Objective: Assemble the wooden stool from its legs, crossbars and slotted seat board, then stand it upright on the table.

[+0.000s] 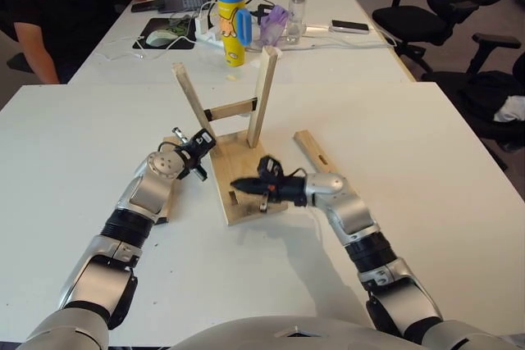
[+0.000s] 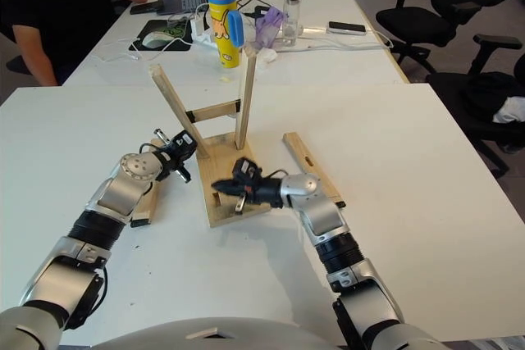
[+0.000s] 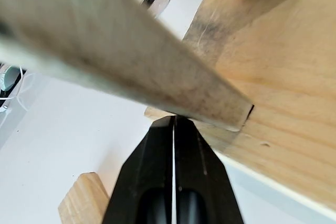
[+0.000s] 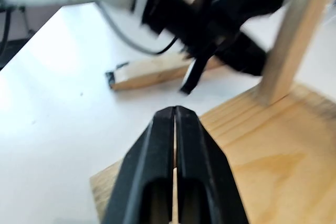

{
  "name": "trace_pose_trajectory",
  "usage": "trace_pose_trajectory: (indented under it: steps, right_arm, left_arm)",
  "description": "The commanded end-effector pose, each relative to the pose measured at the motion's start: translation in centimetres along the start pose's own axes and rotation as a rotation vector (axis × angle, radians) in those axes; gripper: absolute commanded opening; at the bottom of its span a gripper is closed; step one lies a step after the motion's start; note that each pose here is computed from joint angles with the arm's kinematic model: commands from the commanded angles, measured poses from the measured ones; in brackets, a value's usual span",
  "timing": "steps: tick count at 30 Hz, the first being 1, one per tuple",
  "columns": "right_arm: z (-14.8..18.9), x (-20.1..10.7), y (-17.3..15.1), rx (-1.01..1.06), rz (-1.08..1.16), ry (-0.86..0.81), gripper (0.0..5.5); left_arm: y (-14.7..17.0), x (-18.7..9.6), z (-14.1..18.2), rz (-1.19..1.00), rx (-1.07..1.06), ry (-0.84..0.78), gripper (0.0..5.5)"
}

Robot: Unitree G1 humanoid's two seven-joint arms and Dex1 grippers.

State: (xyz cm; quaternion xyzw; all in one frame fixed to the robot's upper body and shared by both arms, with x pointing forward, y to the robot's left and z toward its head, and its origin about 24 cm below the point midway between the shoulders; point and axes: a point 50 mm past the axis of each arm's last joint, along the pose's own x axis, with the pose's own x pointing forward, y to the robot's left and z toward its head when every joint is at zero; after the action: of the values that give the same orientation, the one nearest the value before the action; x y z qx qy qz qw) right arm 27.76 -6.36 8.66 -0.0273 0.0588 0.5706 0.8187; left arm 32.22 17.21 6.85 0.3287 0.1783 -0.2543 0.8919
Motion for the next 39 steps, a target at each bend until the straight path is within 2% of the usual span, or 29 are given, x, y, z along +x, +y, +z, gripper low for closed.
trace_pose_trajectory:
  steps: [1, 3, 5, 7, 9, 15, 18, 20, 23, 26, 32, 39]
  right_arm:
    - [0.5, -2.8, -0.3, 0.097, -0.176, -0.070, 0.00]
    - [0.7, -4.0, -0.4, 0.130, -0.281, -0.082, 0.00]
    - [0.6, -4.9, -0.5, 0.157, -0.397, -0.048, 0.00]
    - [0.1, -5.3, -0.6, 0.184, -0.463, 0.012, 0.00]
    - [-0.1, -5.5, -0.8, 0.231, -0.488, 0.023, 0.24]
    - [-0.6, -6.2, -1.7, 0.238, -0.594, -0.016, 1.30]
    - [-1.3, -6.6, -1.9, 0.255, -0.645, -0.032, 1.84]
    - [-1.4, -6.5, -1.9, 0.215, -0.647, -0.020, 2.13]
    - [-0.9, -6.0, -2.2, 0.186, -0.646, -0.037, 2.16]
    - [-0.7, -5.9, -2.5, 0.171, -0.664, -0.046, 2.16]
    - [-1.3, -5.8, -2.3, 0.183, -0.658, -0.021, 2.16]
    - [-1.6, -5.7, -2.0, 0.199, -0.660, -0.011, 2.16]
  left_arm:
    - [0.2, -2.5, 0.2, 0.081, -0.109, -0.122, 0.03]
    - [0.9, -5.0, 0.4, 0.240, -0.271, -0.261, 0.17]
    - [1.6, -7.9, -0.3, 0.427, -0.354, -0.331, 0.45]
    - [1.4, -10.3, -1.1, 0.556, -0.420, -0.337, 0.66]
    - [0.8, -11.3, -2.2, 0.584, -0.458, -0.281, 0.92]
    - [0.3, -11.9, -5.4, 0.563, -0.635, -0.128, 1.93]
    - [1.3, -11.1, -6.4, 0.527, -0.697, -0.076, 2.44]
    - [1.6, -10.0, -7.0, 0.428, -0.718, -0.012, 2.72]
    - [2.2, -9.5, -7.8, 0.386, -0.642, 0.031, 3.03]
    - [2.0, -9.3, -9.0, 0.369, -0.658, 0.086, 3.03]
    - [1.8, -9.6, -9.5, 0.395, -0.699, 0.097, 3.03]
    - [-0.1, -9.2, -10.0, 0.254, -0.751, 0.190, 3.03]
